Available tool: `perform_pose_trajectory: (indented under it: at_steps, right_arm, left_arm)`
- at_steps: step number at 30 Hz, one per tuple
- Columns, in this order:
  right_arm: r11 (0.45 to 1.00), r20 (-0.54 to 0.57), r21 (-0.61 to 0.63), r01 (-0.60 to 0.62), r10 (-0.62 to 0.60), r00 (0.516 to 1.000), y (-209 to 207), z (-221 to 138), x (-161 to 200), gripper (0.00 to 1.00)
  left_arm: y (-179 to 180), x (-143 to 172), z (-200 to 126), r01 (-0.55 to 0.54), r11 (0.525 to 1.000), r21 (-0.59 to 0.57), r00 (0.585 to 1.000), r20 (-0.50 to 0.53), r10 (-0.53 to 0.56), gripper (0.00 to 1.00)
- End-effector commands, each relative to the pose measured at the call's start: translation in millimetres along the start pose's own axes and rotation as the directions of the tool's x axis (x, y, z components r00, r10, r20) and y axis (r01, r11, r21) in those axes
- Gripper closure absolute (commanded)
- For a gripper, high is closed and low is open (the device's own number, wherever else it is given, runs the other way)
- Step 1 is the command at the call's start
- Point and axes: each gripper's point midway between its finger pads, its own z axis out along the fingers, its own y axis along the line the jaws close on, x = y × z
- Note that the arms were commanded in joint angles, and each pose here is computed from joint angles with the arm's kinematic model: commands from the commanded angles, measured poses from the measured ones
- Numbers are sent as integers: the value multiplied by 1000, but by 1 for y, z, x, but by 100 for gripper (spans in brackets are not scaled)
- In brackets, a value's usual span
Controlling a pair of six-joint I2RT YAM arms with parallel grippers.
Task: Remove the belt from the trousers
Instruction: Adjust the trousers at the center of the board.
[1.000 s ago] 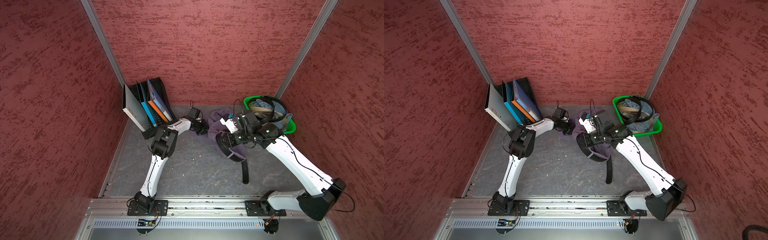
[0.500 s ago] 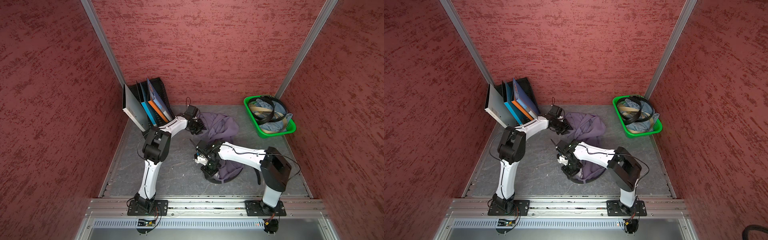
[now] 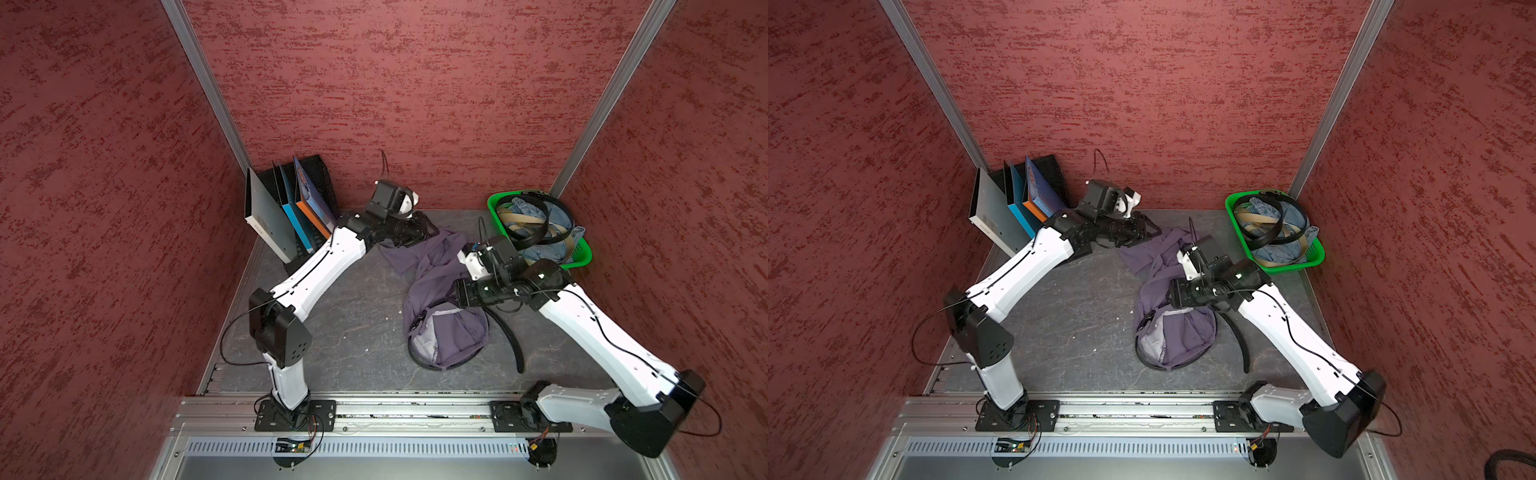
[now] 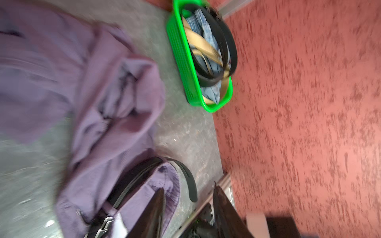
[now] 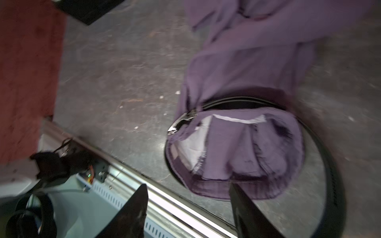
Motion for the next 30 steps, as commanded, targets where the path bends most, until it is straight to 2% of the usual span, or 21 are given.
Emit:
perform_pose_trajectory:
  at_steps: [1, 3, 5, 8, 9, 12, 16, 23, 24, 26, 29, 30]
  right_arm:
    - [953, -137, 272, -132, 175, 975, -60, 30, 36, 37]
    - [944, -150, 284, -168, 216, 965, -66, 43, 44, 38]
    - [923, -153, 332, -196, 258, 954, -77, 55, 53, 38]
    - [848, -89, 460, -261, 337, 937, -108, 57, 68, 38]
    - [817, -52, 497, -291, 363, 930, -117, 55, 72, 38]
    - [780, 10, 515, -356, 410, 912, -128, 55, 82, 38]
    - [763, 8, 524, -378, 439, 898, -136, 70, 94, 38]
    - [734, 15, 555, -391, 461, 887, -150, 97, 104, 39]
    - [729, 23, 556, -398, 466, 885, -152, 101, 106, 42]
    - [731, 26, 546, -410, 474, 880, -155, 110, 108, 53]
    - [737, 27, 525, -426, 485, 874, -159, 124, 106, 88]
    - [742, 28, 515, -428, 485, 874, -160, 128, 104, 96]
  left_arm:
    - [27, 62, 71, -19, 993, -113, 963, -270, -13, 62]
    - [38, 78, 96, -65, 980, -187, 939, -344, -3, 63]
    - [42, 88, 112, -89, 974, -207, 922, -387, 2, 64]
    - [41, 100, 124, -129, 970, -207, 906, -422, 31, 66]
    - [43, 105, 126, -146, 964, -223, 898, -438, 35, 67]
    - [59, 120, 122, -223, 930, -293, 867, -495, 52, 67]
    - [84, 135, 113, -302, 885, -354, 836, -544, 68, 68]
    - [97, 140, 110, -327, 871, -366, 819, -569, 69, 67]
    - [98, 141, 111, -337, 867, -367, 816, -573, 75, 66]
    - [102, 140, 110, -353, 856, -379, 815, -573, 82, 66]
    - [103, 130, 107, -364, 847, -389, 830, -549, 104, 66]
    - [101, 126, 106, -369, 846, -385, 837, -533, 123, 66]
